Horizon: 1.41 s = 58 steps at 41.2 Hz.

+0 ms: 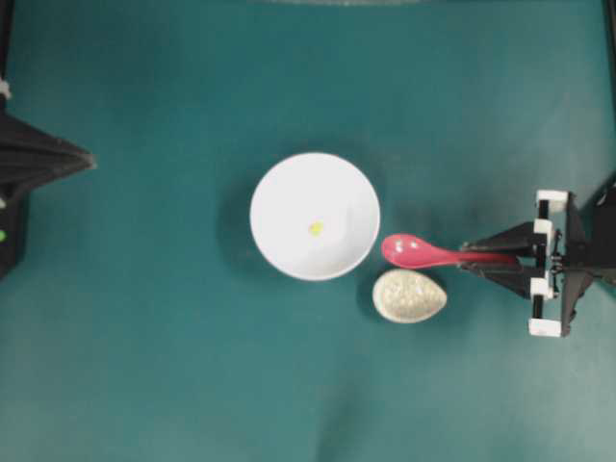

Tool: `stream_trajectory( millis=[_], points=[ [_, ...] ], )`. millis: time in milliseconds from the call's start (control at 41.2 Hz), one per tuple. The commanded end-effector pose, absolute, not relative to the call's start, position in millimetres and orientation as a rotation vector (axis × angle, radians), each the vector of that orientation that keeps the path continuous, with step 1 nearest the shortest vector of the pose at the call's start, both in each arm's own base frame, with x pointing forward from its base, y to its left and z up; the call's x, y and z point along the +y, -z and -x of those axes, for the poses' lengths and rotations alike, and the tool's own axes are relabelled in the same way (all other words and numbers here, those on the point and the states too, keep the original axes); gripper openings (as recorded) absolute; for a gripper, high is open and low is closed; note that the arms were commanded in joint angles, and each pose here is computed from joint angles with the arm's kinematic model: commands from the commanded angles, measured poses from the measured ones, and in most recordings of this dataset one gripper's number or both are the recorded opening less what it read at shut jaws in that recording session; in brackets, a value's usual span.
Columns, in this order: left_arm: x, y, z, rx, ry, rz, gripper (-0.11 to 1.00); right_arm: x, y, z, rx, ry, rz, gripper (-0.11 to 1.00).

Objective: Scoop the yellow hexagonal prism block from the bowl with a spoon using the right arm.
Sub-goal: 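Swing the pink spoon over the white bowl with the right gripper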

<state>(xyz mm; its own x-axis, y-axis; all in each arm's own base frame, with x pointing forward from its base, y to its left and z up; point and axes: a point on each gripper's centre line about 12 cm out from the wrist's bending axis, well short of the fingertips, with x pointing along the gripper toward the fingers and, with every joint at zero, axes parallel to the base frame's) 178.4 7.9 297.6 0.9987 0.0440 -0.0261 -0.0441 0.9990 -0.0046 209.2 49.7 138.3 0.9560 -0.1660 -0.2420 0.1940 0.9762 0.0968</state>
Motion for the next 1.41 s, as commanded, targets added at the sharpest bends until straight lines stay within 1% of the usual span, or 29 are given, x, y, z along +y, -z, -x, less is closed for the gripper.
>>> stream_trajectory(
  millis=[0,291,486,802,1020,1385],
  points=[
    [8.3,-308.7,-181.0,0.000,-0.045,0.002,0.03,45.0,-150.8,-211.7,0.223,0.183,-0.143,0.25],
    [8.3,-307.4,-181.8,0.005,-0.045,-0.008,0.03,27.7,-177.5,-212.3,0.249,0.164,-0.156,0.25],
    [8.3,-307.6,-181.6,0.003,-0.045,-0.009,0.03,20.8,-195.2,-218.2,0.306,0.112,-0.166,0.25],
    [8.3,-307.2,-181.8,0.006,-0.045,-0.009,0.03,1.9,-220.2,-241.7,0.418,0.066,-0.212,0.25],
    [8.3,-306.3,-182.1,0.009,-0.045,-0.009,0.03,-13.5,-228.0,-258.4,0.512,0.037,-0.227,0.25],
    [8.3,-307.2,-181.8,0.006,-0.045,-0.009,0.03,-32.3,-238.8,-296.4,0.662,-0.044,-0.183,0.25]
  ],
)
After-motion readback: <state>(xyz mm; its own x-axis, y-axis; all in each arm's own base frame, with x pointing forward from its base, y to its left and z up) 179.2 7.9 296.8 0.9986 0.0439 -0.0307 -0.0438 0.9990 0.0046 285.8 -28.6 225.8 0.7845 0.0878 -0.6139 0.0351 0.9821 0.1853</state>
